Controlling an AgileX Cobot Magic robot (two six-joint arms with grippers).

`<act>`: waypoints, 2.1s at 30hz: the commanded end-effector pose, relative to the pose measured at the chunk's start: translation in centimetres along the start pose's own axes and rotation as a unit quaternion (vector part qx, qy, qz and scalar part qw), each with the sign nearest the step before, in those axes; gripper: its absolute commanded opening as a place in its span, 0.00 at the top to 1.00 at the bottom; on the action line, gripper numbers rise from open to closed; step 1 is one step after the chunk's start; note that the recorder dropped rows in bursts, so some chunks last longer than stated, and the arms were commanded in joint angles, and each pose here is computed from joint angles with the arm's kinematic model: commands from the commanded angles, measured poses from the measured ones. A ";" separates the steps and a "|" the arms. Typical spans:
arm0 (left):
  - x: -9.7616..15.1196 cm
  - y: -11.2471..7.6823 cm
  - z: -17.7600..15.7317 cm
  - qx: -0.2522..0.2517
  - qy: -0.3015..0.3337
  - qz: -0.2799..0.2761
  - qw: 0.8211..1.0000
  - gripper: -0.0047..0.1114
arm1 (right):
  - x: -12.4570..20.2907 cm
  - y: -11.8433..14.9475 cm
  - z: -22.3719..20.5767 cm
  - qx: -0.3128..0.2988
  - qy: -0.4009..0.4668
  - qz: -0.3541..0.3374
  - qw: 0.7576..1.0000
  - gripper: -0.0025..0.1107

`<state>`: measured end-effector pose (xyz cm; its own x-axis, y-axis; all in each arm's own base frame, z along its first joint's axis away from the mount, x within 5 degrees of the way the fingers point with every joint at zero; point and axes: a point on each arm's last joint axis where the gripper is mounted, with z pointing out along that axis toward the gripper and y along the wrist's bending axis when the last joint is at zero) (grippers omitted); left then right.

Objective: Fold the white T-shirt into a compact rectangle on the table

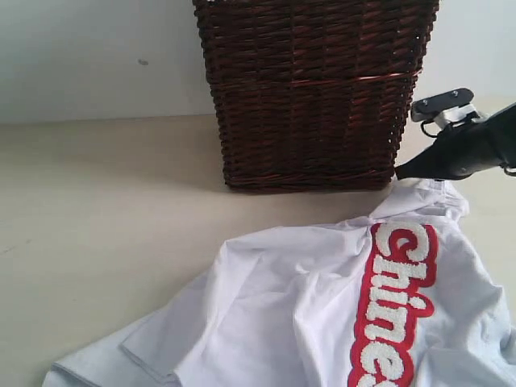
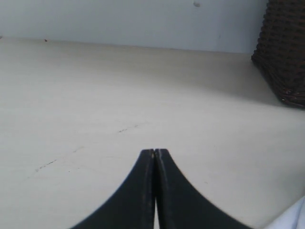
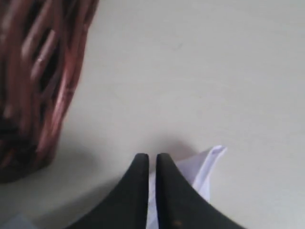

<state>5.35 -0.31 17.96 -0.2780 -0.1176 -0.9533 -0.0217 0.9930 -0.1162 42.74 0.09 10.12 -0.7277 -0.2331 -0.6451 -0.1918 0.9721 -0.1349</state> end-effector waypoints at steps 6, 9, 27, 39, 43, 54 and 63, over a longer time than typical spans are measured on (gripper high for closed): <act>-0.1 -0.1 -0.1 0.004 -0.006 -0.002 1.000 0.96 | 4.2 2.6 -6.6 -0.177 0.086 -0.026 0.980 0.97; -0.1 -0.1 -0.1 0.004 -0.006 -0.002 1.000 0.96 | 6.0 2.1 -4.2 -0.134 0.108 -0.024 0.985 0.97; -0.1 -0.1 -0.1 0.004 -0.006 -0.002 1.000 0.96 | 2.5 -3.2 -4.3 -0.004 0.027 0.017 0.999 0.93; -0.1 -0.1 -0.1 0.004 -0.006 -0.002 1.000 0.96 | 7.5 3.5 -15.7 -0.255 0.063 -0.107 0.959 0.88; -0.1 -0.1 -0.1 0.004 -0.006 -0.002 1.000 0.96 | 12.6 5.4 -17.4 -0.289 0.105 -0.130 0.943 0.98; -0.1 -0.1 -0.1 0.004 -0.006 -0.002 1.000 0.96 | 15.1 9.5 -20.4 -0.433 0.151 -0.123 0.880 0.98; -0.1 -0.1 -0.1 0.004 -0.006 -0.002 1.000 0.96 | 11.0 17.9 -20.4 -0.364 0.008 -0.269 0.891 0.98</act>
<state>5.35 -0.31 17.96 -0.2780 -0.1176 -0.9533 -0.0217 0.9930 -0.1162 17.02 12.43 15.20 -0.4378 -0.6998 -0.5644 -0.8878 0.4355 0.1487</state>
